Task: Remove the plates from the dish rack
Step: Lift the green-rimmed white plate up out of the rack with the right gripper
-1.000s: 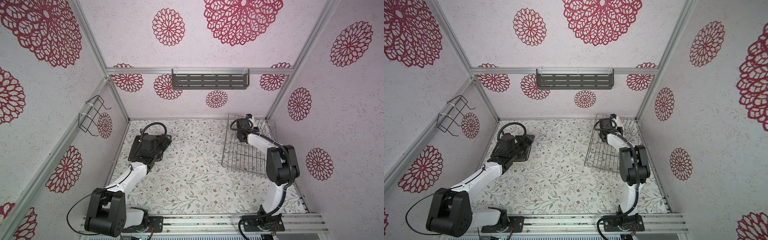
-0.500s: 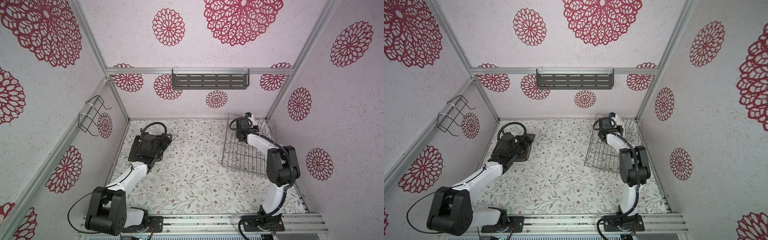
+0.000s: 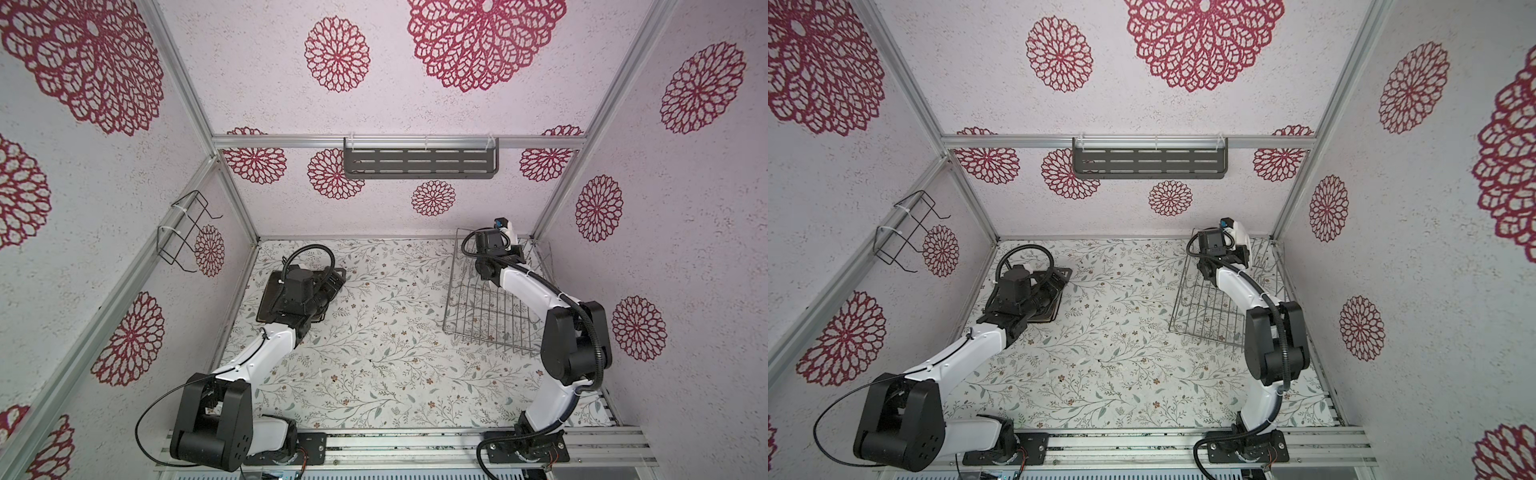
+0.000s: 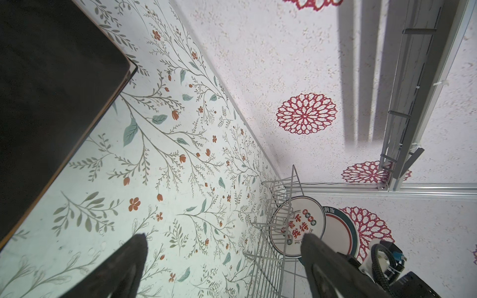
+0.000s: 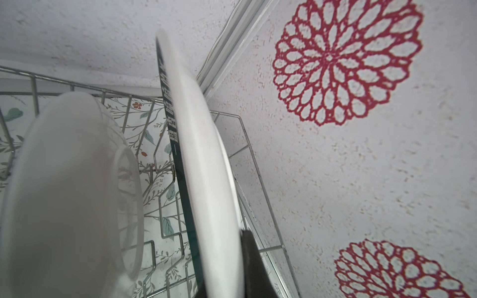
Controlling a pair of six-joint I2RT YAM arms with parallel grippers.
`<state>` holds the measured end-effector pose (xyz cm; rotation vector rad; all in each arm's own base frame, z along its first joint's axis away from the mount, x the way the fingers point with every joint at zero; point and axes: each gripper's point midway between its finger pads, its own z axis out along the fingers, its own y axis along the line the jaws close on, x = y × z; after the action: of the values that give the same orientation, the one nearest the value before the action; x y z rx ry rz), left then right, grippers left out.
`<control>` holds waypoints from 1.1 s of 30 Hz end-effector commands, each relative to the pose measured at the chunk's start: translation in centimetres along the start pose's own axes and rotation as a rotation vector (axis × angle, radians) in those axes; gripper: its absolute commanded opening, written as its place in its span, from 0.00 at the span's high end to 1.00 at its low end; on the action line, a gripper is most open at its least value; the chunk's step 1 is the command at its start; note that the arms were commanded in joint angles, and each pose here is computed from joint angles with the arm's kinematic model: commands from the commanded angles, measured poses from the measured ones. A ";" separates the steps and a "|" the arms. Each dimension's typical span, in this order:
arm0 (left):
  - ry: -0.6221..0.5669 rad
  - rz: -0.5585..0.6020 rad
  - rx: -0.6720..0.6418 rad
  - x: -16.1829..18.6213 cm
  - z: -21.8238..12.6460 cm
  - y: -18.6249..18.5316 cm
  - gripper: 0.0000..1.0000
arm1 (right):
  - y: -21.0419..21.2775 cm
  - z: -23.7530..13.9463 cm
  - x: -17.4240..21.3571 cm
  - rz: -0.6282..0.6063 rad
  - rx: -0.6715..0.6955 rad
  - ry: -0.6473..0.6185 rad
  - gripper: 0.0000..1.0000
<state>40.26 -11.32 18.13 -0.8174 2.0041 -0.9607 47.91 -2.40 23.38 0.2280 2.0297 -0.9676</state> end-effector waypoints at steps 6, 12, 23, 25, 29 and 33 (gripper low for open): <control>-0.008 0.034 0.053 0.4 -0.5 -2.9 0.03 | -5.1 -4.3 -3.7 0.135 0.023 -0.097 1.00; 0.003 0.062 0.069 1.1 -0.3 -4.1 0.03 | -7.9 -7.0 -4.7 0.207 -0.031 -0.153 1.00; 0.048 0.084 0.120 2.7 0.9 -7.2 0.03 | -11.4 -12.9 -4.9 0.456 -0.339 -0.270 1.00; 0.052 0.089 0.130 2.9 1.0 -7.8 0.03 | -12.3 -14.2 -5.1 0.520 -0.392 -0.305 1.00; 0.057 0.107 0.148 3.4 1.4 -8.8 0.03 | -11.4 -16.9 -5.3 0.675 -0.620 -0.325 1.00; 0.074 0.101 0.164 4.2 2.0 -9.5 0.03 | -8.3 -19.7 -5.5 0.864 -0.923 -0.290 1.00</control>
<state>41.25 -19.28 22.86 -0.6210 2.0022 -1.0788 34.89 2.90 36.28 0.3452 1.7471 0.0479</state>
